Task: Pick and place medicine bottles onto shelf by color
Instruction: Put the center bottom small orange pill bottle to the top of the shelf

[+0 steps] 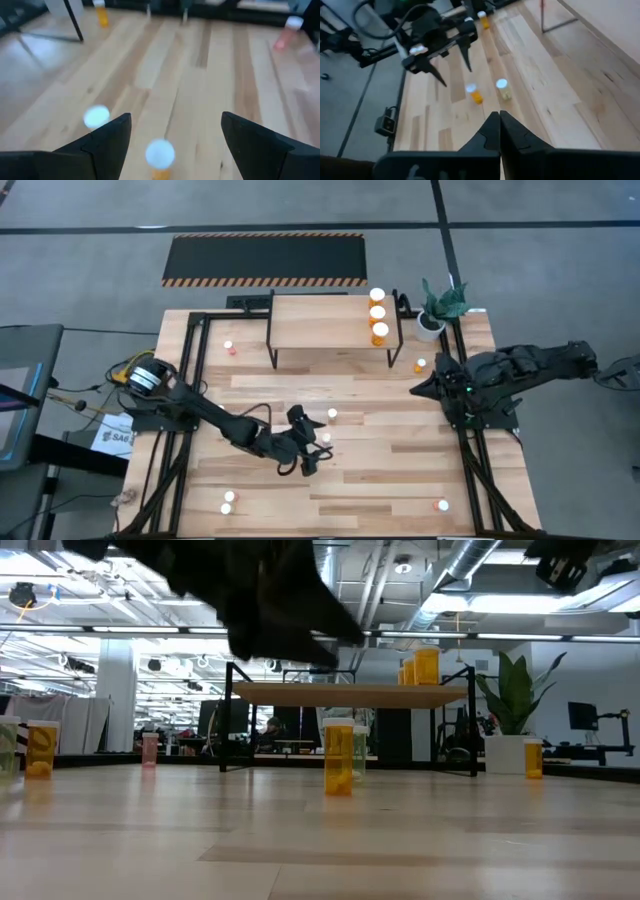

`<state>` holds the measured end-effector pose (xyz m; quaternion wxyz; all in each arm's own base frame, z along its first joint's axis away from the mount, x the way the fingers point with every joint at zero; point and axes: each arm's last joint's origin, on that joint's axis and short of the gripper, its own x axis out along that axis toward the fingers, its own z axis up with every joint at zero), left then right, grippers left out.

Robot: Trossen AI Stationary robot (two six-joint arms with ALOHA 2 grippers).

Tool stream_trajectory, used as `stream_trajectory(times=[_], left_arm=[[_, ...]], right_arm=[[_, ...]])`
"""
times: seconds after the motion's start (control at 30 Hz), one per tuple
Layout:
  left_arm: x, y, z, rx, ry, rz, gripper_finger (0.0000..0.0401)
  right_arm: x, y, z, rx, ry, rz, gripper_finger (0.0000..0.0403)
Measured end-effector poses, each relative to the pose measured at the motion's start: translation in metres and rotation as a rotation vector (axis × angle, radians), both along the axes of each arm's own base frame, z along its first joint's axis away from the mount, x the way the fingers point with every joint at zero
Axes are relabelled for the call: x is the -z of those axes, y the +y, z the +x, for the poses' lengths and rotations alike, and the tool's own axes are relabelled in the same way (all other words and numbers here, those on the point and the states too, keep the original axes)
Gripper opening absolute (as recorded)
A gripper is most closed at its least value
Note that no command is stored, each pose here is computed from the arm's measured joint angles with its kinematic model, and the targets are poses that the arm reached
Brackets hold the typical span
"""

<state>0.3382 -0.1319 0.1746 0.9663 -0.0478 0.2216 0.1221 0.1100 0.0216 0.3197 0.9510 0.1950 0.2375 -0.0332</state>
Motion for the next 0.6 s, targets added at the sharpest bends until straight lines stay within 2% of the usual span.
stream_trajectory(times=[0.17, 0.33, 0.6], left_arm=[[0.024, -0.005, 0.010, 0.039, -0.003, -0.031, 0.0297], [0.040, -0.004, 0.013, -0.015, 0.010, 0.015, 0.0297], [0.041, 0.002, 0.014, -0.034, 0.028, 0.035, 0.0294]], right_arm=[[0.008, 0.001, 0.003, 0.017, 0.009, 0.024, 0.0013], [0.011, 0.001, 0.003, 0.028, 0.018, 0.039, 0.0013], [0.011, 0.001, 0.004, 0.032, 0.013, 0.047, 0.0014]])
